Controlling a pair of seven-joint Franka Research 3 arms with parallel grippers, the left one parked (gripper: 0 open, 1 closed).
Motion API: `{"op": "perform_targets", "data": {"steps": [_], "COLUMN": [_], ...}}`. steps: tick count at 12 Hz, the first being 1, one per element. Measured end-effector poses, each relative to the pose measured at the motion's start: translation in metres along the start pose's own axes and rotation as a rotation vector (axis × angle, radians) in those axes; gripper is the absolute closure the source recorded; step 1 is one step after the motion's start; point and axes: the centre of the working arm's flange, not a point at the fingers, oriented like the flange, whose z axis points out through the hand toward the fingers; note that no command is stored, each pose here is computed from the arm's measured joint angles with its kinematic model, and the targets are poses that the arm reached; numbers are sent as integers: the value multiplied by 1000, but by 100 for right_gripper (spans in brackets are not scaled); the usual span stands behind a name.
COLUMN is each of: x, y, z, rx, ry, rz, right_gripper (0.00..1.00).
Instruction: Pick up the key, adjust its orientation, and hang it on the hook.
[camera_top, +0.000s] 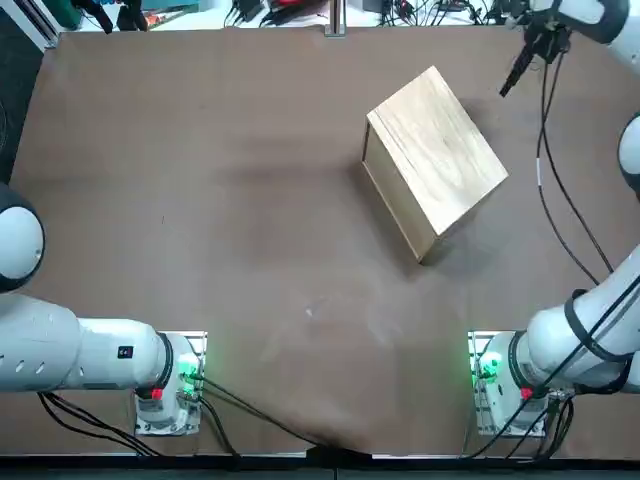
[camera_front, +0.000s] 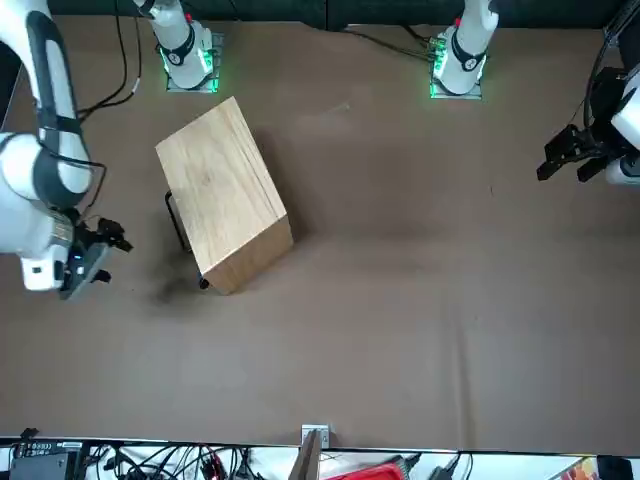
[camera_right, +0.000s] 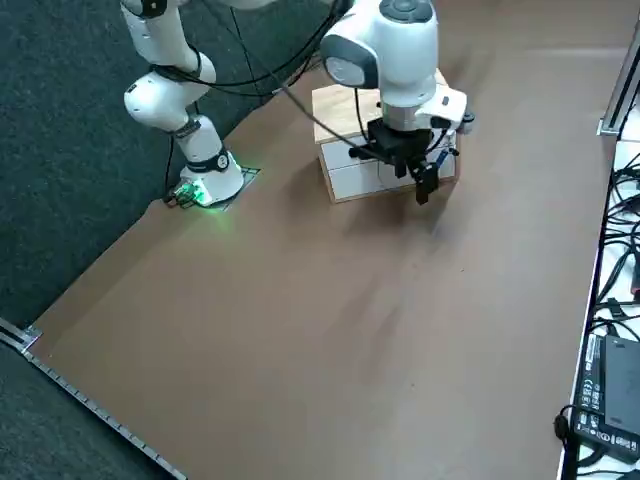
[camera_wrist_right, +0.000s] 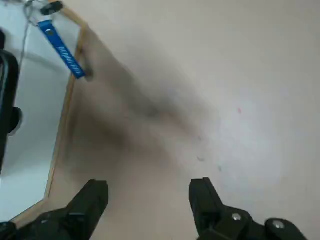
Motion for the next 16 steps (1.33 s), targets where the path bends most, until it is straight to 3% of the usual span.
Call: {"op": "perform_targets", "data": {"steps": [3, 6, 13, 16], "x": [-20, -20, -11, -10], "y": [7, -9, -70, -96], "z": [-28, -64, -151, -183], "rx": [-10, -15, -33, -43], "ry": [18, 25, 49, 64], "rz": [150, 330, 777, 863], "right_gripper": [0, 0, 0, 0]}}
